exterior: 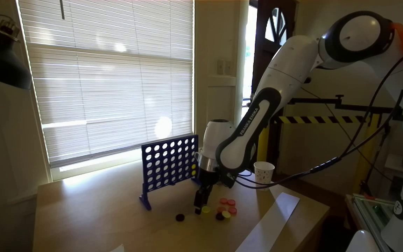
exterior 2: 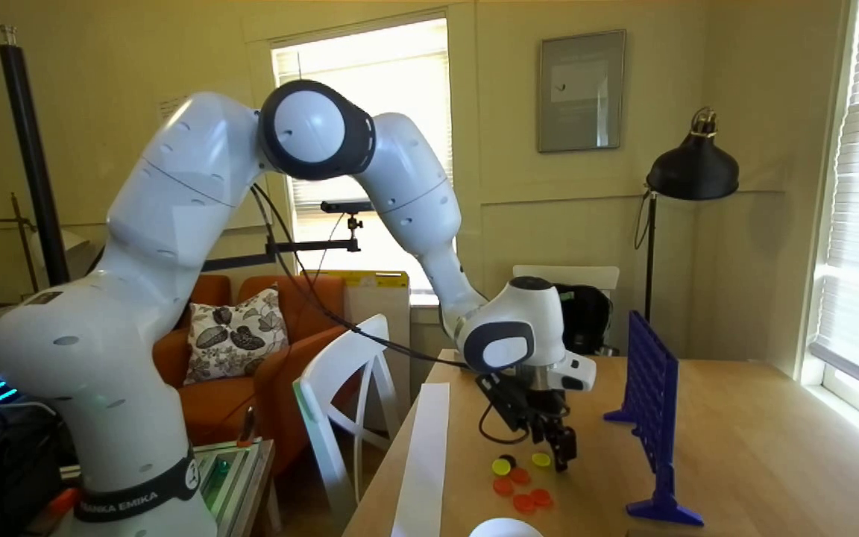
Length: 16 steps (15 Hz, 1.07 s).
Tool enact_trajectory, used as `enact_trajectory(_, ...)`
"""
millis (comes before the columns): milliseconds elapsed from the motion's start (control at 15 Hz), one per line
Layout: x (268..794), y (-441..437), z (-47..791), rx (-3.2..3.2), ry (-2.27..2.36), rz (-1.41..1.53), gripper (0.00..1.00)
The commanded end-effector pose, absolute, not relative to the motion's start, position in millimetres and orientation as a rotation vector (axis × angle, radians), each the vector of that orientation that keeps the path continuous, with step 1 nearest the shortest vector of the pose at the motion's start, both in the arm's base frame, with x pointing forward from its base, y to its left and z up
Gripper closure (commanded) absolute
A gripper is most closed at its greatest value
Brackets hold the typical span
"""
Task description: Put one yellow ring inside the blue game board on the right.
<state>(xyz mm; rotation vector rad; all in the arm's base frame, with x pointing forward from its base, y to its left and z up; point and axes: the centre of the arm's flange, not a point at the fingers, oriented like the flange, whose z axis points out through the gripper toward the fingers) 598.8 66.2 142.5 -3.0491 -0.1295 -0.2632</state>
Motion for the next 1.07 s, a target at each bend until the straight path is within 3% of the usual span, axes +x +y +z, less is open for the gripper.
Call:
enact_trajectory(0, 599.4, 67.5, 139.5, -3.061, -0.159, -0.225, 0.0)
enact_trajectory(400, 597.3, 69.6, 139.4, -3.06, -0.169, -0.194, 0.0)
enact_trajectory(533, 596.5, 70.3, 138.9, -3.059, -0.172, -0.185, 0.16)
enact_trajectory(600, 596.3, 70.3, 138.8, -3.06, -0.171, -0.184, 0.34)
enact_trajectory(1000, 598.2, 67.0, 142.0, -3.064, -0.169, -0.198, 0.76)
